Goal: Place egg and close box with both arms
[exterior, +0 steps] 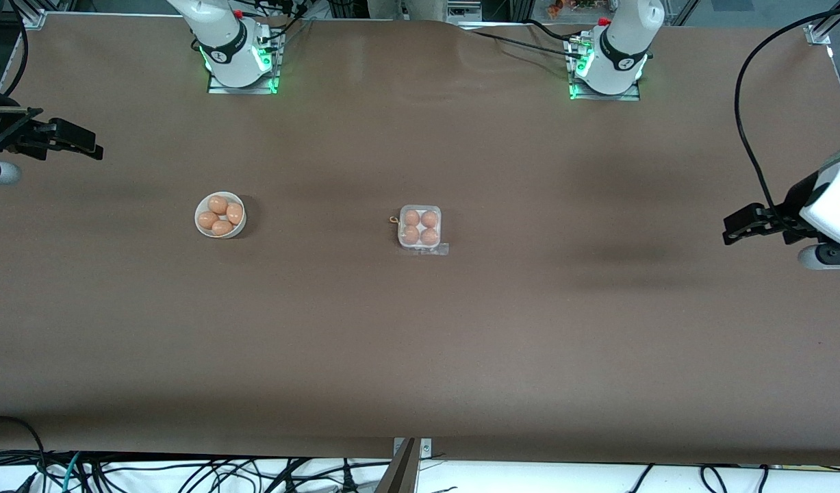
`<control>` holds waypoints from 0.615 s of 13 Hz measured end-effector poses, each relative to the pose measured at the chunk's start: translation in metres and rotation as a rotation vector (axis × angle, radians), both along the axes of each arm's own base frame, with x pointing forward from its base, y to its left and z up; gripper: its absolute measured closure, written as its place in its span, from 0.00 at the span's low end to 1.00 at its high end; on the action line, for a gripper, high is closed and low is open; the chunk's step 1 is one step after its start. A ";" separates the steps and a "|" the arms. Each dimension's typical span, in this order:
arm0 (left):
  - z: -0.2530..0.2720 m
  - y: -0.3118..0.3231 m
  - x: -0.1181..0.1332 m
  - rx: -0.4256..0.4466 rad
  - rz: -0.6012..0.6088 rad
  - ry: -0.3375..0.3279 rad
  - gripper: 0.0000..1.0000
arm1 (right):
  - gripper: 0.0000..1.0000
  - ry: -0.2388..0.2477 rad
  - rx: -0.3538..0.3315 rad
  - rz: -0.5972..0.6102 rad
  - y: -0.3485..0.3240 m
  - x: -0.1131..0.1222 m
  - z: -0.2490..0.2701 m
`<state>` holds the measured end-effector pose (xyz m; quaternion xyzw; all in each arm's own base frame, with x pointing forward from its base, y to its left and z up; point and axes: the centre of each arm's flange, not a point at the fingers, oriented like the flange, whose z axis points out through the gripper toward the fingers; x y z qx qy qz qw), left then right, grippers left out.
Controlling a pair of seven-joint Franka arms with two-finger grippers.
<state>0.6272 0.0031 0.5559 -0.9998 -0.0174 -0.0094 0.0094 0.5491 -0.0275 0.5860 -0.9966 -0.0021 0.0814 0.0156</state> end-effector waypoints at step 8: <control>0.011 0.001 -0.021 -0.008 -0.002 -0.060 0.00 | 0.00 -0.001 0.000 0.000 0.000 0.000 0.000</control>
